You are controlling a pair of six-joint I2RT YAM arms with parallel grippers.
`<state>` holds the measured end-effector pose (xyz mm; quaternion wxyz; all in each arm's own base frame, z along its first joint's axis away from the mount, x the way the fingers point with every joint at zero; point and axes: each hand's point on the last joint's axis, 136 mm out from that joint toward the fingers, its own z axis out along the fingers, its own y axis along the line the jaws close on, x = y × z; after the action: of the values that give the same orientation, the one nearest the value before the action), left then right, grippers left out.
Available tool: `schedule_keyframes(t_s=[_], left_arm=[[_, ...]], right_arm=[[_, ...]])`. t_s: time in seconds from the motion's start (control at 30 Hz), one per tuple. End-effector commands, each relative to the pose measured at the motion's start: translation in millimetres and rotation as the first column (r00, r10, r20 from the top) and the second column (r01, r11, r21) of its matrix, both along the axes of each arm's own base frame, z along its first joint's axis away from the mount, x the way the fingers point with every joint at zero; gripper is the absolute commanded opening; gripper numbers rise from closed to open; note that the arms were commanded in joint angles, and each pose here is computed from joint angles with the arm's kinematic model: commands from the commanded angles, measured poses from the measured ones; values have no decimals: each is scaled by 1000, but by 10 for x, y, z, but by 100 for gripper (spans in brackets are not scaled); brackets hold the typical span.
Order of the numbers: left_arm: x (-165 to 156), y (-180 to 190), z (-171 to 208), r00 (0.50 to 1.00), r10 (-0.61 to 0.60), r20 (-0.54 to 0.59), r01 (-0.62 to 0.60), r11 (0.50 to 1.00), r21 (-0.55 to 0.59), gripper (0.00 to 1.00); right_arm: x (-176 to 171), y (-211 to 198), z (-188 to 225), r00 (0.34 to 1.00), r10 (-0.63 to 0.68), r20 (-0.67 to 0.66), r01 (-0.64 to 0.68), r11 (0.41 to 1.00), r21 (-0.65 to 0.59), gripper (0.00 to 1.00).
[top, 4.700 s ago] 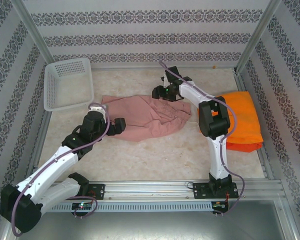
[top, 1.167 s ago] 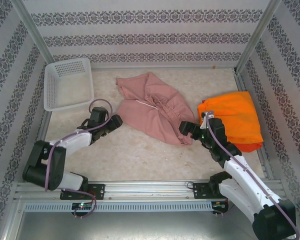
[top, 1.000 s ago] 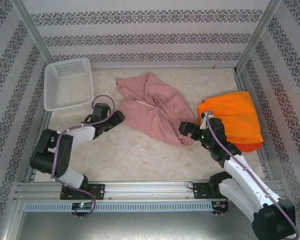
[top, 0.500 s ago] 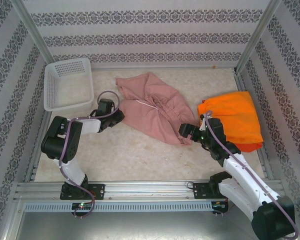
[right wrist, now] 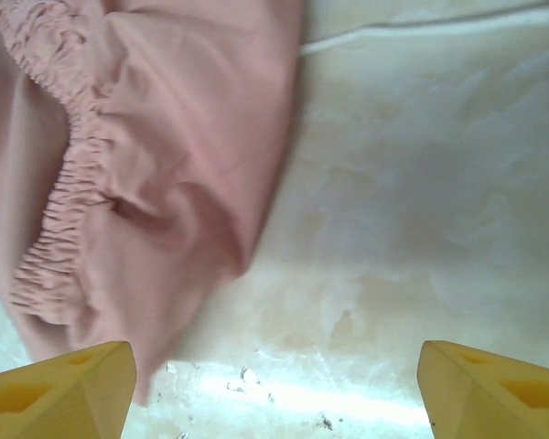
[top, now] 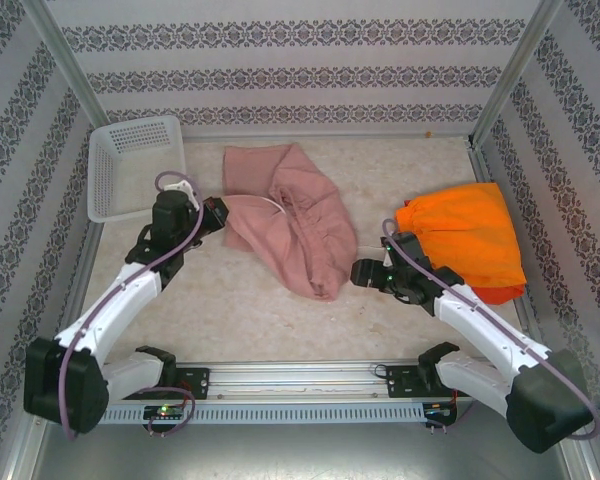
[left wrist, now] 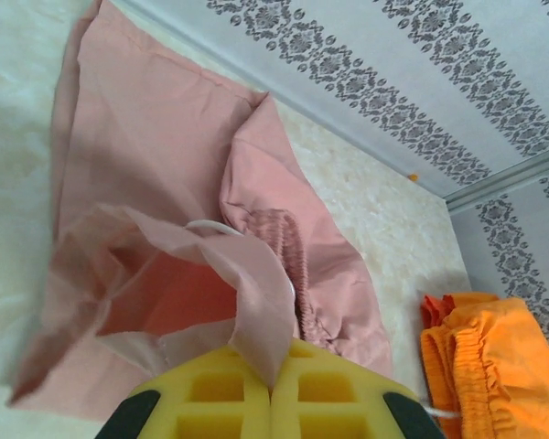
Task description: Fold and stack the shorts
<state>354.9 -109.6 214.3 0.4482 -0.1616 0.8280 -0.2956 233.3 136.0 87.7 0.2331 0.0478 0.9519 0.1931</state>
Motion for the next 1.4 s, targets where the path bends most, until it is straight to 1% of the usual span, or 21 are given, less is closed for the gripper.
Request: schedule_keyframes(t_s=[0.0,0.13,0.27,0.4,0.53,0.6,0.73,1.07,1.1,1.13,1.2,1.23,1.27,1.37], left_arm=[[-396,192,-720,977,42,-208,-17,993,118,0],[-617,368,-978,967,107,-230,-69,983,168,0],[-681,425,-1058,965,131,-225,-93,980,175,0],[-667,428,-1075,965,133,-226,-93,980,179,0],[-652,410,-1082,966,125,-228,-86,981,174,0],[-650,410,-1086,966,126,-228,-87,981,174,0],[-668,423,-1100,966,129,-226,-89,980,179,0],[-688,449,-1131,965,136,-225,-93,977,191,0],[-692,446,-1138,964,135,-227,-92,977,191,0],[-687,449,-1134,965,136,-224,-93,977,192,0],[-688,454,-1136,965,138,-224,-95,976,195,0],[-679,453,-1117,966,137,-219,-94,976,195,0],[-675,459,-1102,967,139,-216,-96,976,197,0],[-650,484,-1013,969,140,-203,-95,971,219,0]], right_arm=[[34,137,156,996,71,47,-66,993,-100,80],[54,465,291,981,176,85,-156,967,-204,77],[74,806,273,963,262,63,-235,931,-280,74],[111,1100,168,950,313,20,-292,906,-306,70],[150,1282,9,942,333,-36,-327,891,-315,66],[164,1320,-79,940,336,-62,-337,882,-328,64],[199,1304,-264,939,327,-103,-341,862,-375,57],[183,1294,-629,927,320,-196,-374,829,-415,55],[180,1283,-651,927,317,-202,-375,828,-416,50],[182,1265,-665,928,311,-205,-370,829,-419,40],[206,1219,-656,934,296,-202,-356,834,-421,24],[231,1190,-615,939,286,-193,-342,841,-419,18],[263,1158,-561,944,276,-179,-327,850,-413,15],[371,1054,-313,959,258,-118,-283,880,-381,13]])
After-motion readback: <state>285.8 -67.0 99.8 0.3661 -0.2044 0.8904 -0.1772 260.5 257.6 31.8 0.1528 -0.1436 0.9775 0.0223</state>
